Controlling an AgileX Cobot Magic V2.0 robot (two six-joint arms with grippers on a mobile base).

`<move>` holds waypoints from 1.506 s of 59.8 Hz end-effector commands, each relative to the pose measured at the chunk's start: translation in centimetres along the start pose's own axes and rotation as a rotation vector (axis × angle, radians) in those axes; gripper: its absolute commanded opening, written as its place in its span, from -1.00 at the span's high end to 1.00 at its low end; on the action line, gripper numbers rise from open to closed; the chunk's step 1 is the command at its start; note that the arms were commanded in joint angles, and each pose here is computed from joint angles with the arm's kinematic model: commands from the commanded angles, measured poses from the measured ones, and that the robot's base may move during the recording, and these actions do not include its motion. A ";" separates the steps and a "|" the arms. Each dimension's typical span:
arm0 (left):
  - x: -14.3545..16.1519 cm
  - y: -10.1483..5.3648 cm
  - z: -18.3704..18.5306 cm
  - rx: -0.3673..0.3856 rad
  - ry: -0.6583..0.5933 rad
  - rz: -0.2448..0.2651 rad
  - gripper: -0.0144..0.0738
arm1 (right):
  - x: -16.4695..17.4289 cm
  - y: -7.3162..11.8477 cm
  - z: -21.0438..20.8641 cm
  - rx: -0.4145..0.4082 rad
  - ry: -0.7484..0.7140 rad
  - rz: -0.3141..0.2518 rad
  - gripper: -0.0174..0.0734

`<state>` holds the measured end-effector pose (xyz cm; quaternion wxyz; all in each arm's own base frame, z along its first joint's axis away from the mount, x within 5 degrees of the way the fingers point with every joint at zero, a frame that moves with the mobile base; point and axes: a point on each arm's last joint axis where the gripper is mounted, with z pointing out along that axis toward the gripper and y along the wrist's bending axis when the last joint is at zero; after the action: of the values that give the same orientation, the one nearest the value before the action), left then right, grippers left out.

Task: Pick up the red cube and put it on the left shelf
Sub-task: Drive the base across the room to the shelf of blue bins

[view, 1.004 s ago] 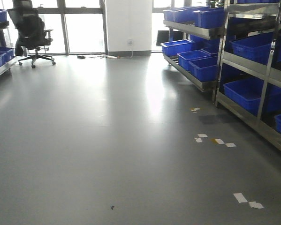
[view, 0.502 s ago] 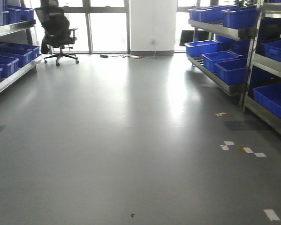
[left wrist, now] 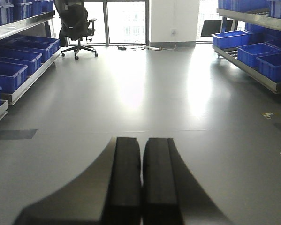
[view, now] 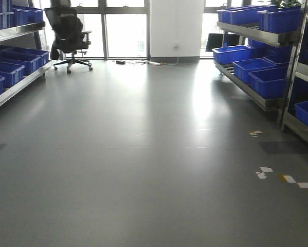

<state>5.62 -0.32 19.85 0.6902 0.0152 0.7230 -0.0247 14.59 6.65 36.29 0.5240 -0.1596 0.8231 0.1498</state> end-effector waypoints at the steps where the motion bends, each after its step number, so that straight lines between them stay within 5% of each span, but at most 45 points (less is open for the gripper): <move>1: -0.1 0.0 0.0 0.009 -0.081 -0.004 0.44 | -1.6 0.1 -0.7 0.001 -0.117 -0.003 0.51; 90: -0.1 0.0 0.0 0.009 -0.081 -0.004 0.44 | -1.6 0.1 -0.7 0.001 -0.116 -0.003 0.51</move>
<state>5.62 -0.32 19.85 0.6902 0.0152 0.7230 -0.0247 14.59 6.65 36.29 0.5240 -0.1596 0.8231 0.1498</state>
